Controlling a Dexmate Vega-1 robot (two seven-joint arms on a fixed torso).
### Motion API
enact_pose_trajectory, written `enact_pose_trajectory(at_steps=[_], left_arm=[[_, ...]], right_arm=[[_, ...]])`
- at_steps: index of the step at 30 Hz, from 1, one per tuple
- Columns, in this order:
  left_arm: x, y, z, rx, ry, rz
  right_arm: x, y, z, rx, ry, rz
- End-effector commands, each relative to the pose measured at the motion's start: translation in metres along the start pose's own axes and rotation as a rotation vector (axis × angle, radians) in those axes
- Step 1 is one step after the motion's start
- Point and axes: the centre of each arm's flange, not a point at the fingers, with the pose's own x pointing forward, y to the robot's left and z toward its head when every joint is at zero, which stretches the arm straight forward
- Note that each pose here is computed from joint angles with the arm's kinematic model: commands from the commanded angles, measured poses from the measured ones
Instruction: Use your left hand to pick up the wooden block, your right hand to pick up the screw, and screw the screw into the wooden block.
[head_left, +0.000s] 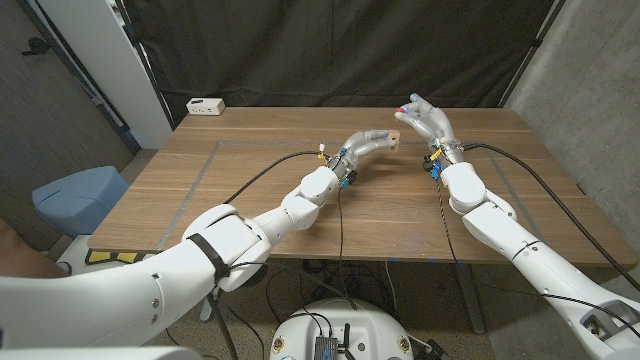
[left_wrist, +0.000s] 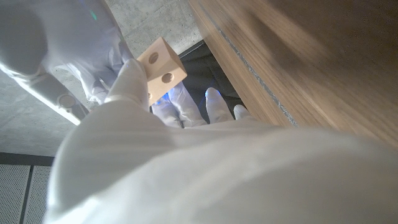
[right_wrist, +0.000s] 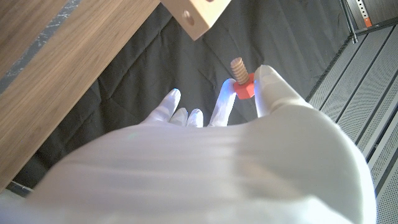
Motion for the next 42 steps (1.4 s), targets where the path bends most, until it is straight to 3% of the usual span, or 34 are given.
enact_pose_trajectory(at_steps=[1, 42], left_arm=[[-0.002, 0.0, 0.0, 0.002, -0.006, 0.001], [0.004, -0.003, 0.003, 0.011, 0.001, -0.021]], right_arm=[[-0.001, 0.004, 0.002, -0.007, -0.002, 0.0], [-0.011, 0.01, -0.013, 0.011, 0.031, 0.006]])
